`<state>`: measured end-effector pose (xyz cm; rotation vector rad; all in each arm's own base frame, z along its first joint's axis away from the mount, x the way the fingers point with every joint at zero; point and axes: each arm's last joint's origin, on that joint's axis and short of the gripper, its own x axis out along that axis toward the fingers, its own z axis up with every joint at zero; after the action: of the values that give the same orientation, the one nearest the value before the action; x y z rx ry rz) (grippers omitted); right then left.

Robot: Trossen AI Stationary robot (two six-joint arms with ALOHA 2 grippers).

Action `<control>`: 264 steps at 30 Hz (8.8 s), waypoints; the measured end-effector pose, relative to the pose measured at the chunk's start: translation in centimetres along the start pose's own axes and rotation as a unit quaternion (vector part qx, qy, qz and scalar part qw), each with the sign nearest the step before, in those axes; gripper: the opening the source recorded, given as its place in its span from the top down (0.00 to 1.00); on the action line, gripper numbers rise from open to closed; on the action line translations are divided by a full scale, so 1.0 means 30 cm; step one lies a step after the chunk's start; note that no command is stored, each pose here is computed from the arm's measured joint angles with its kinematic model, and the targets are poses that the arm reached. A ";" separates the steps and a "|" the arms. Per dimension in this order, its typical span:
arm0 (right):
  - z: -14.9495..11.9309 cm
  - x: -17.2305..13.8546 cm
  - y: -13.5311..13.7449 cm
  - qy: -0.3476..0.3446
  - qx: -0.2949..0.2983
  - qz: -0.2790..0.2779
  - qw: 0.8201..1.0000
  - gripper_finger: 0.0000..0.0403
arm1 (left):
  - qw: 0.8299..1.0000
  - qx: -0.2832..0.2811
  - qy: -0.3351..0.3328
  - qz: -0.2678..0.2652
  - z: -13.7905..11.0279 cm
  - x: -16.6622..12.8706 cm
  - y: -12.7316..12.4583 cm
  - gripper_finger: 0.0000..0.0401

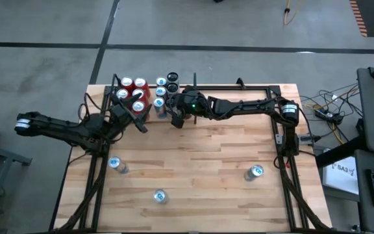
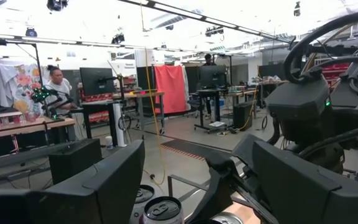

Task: Place canned beverage on shelf
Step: Put the white and pink soda can on the shelf aligned with the other white and pink soda can, then adjust the blue soda can on the shelf, then put the blue soda can on the shelf beside the other aligned blue soda cans

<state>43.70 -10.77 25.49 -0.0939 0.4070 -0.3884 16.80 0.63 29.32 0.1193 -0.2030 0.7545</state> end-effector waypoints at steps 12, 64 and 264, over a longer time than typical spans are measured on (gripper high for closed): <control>0.022 -0.014 -0.011 -0.005 -0.011 -0.003 1.000 0.18 | 1.000 0.001 0.000 0.000 0.000 0.000 0.000 0.30; 0.048 -0.008 0.026 0.075 -0.025 0.073 0.994 0.97 | 1.000 0.018 0.004 -0.002 0.008 0.004 -0.002 0.30; 0.194 -0.544 0.305 0.145 -0.073 0.183 0.970 0.97 | 0.622 -0.045 0.779 -0.065 0.116 -0.221 -0.152 0.96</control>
<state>35.44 4.05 35.29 -0.1037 0.7299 -0.0049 14.75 -7.72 31.07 -0.6400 1.4481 0.4715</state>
